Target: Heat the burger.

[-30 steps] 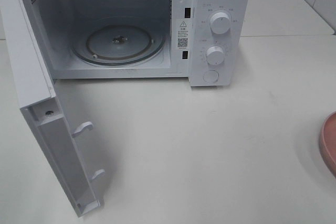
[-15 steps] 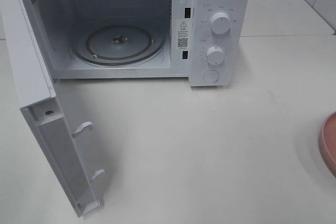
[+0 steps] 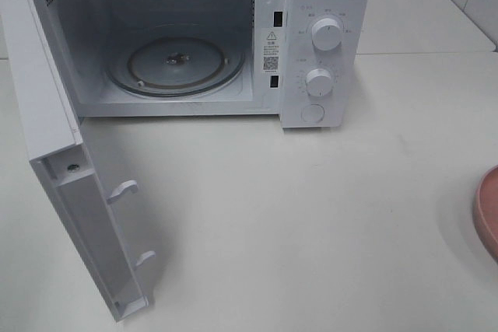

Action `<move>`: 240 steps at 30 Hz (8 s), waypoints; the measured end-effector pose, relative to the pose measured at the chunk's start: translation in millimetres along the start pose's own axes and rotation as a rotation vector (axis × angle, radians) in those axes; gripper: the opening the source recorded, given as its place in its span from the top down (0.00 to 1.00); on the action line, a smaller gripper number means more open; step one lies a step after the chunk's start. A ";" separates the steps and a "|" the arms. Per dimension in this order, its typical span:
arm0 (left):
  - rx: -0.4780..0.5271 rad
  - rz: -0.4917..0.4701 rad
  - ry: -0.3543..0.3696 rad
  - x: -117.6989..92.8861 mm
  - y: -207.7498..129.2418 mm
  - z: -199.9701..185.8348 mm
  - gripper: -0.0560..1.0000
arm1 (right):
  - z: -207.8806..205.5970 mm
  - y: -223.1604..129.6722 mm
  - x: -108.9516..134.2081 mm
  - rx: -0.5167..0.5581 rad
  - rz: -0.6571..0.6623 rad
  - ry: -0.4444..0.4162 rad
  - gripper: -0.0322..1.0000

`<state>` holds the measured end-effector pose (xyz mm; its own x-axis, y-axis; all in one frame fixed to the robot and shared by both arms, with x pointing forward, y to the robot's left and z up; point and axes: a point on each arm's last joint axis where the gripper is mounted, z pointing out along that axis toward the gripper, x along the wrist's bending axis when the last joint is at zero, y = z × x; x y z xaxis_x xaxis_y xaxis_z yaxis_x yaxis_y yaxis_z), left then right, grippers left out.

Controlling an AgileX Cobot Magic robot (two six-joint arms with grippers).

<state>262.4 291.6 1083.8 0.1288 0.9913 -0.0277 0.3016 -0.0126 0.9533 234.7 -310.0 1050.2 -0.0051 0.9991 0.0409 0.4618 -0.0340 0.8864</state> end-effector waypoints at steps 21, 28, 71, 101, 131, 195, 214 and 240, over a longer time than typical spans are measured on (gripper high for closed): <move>-0.105 -0.034 0.073 14.8 -20.9 80.6 0.95 | 0.0 0.0 0.0 0.000 0.000 0.000 0.24; -0.210 -0.034 0.114 21.0 -25.9 102.6 0.95 | 0.0 0.0 0.0 0.000 0.000 0.000 0.24; -0.099 -0.004 -0.281 -21.7 -77.5 222.0 0.95 | 0.0 0.0 0.0 0.000 0.000 0.000 0.24; -0.117 -0.045 -0.253 -87.7 -37.2 267.8 0.95 | 0.0 0.0 0.1 0.000 0.000 0.001 0.24; -0.081 -0.059 -0.303 -145.7 -46.0 334.1 0.95 | 0.0 0.0 0.1 0.000 0.000 0.001 0.24; 0.698 0.111 -0.397 -148.8 -60.7 262.4 0.01 | 0.0 0.0 0.1 0.000 -0.001 0.001 0.24; 0.982 -0.033 -0.206 -53.6 -18.0 214.2 0.01 | 0.0 0.0 0.1 0.000 -0.002 0.001 0.25; 0.980 -0.168 0.014 18.6 -25.5 133.2 0.01 | 0.0 0.0 0.1 0.000 -0.002 0.001 0.25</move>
<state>382.9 292.9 1018.9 0.0034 0.9915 -0.1304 0.9631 0.0318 0.2671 234.7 -310.0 1050.2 -0.0066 0.9992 0.0400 0.4619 -0.0324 0.8863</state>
